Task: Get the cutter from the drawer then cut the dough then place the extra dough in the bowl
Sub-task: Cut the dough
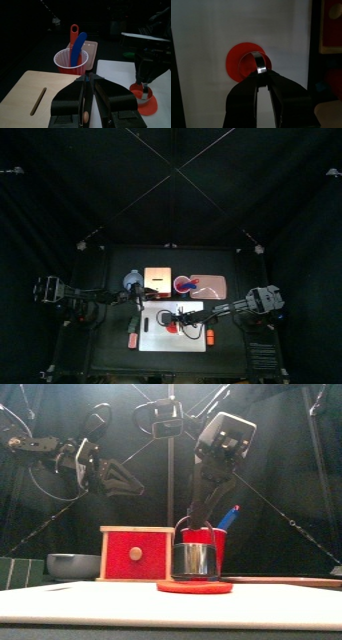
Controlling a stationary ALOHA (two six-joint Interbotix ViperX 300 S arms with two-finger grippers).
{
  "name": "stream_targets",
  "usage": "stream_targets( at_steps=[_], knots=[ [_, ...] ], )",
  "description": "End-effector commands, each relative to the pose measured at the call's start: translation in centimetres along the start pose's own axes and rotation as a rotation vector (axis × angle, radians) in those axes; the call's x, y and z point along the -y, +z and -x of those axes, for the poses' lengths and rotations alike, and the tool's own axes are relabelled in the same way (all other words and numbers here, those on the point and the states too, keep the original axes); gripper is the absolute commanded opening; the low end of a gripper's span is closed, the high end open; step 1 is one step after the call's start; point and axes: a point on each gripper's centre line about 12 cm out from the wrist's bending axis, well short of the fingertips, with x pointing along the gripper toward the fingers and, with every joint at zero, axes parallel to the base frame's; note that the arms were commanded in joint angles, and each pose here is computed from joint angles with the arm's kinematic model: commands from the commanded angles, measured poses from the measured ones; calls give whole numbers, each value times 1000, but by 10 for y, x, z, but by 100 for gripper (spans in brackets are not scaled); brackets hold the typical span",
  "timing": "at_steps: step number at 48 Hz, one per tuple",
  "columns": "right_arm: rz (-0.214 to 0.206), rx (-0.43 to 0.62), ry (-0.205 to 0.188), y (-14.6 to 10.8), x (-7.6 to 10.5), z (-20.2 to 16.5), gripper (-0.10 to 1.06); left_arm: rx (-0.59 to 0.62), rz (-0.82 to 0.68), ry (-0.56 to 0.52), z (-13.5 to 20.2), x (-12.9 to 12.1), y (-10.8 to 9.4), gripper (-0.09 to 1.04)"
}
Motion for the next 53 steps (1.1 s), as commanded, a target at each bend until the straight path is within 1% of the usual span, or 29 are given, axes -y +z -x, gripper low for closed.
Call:
stream_targets(
  at_steps=[1,19,31,43,48,53],
  knots=[
    [-4,38,6,10,-1,11,51,24,2,5,-1,-1,6,60],
    [-15,31,20,11,-5,9,51,19,2,8,-1,-2,5,60],
    [-5,42,28,13,-11,12,51,12,2,8,-2,-2,2,60],
    [13,25,12,11,-10,4,51,1,1,7,-5,-1,-1,60],
    [28,27,2,11,-9,3,51,-4,0,6,-5,-1,-2,60],
    [30,26,2,11,-11,3,51,-4,0,6,-5,-1,-2,60]
  ],
)
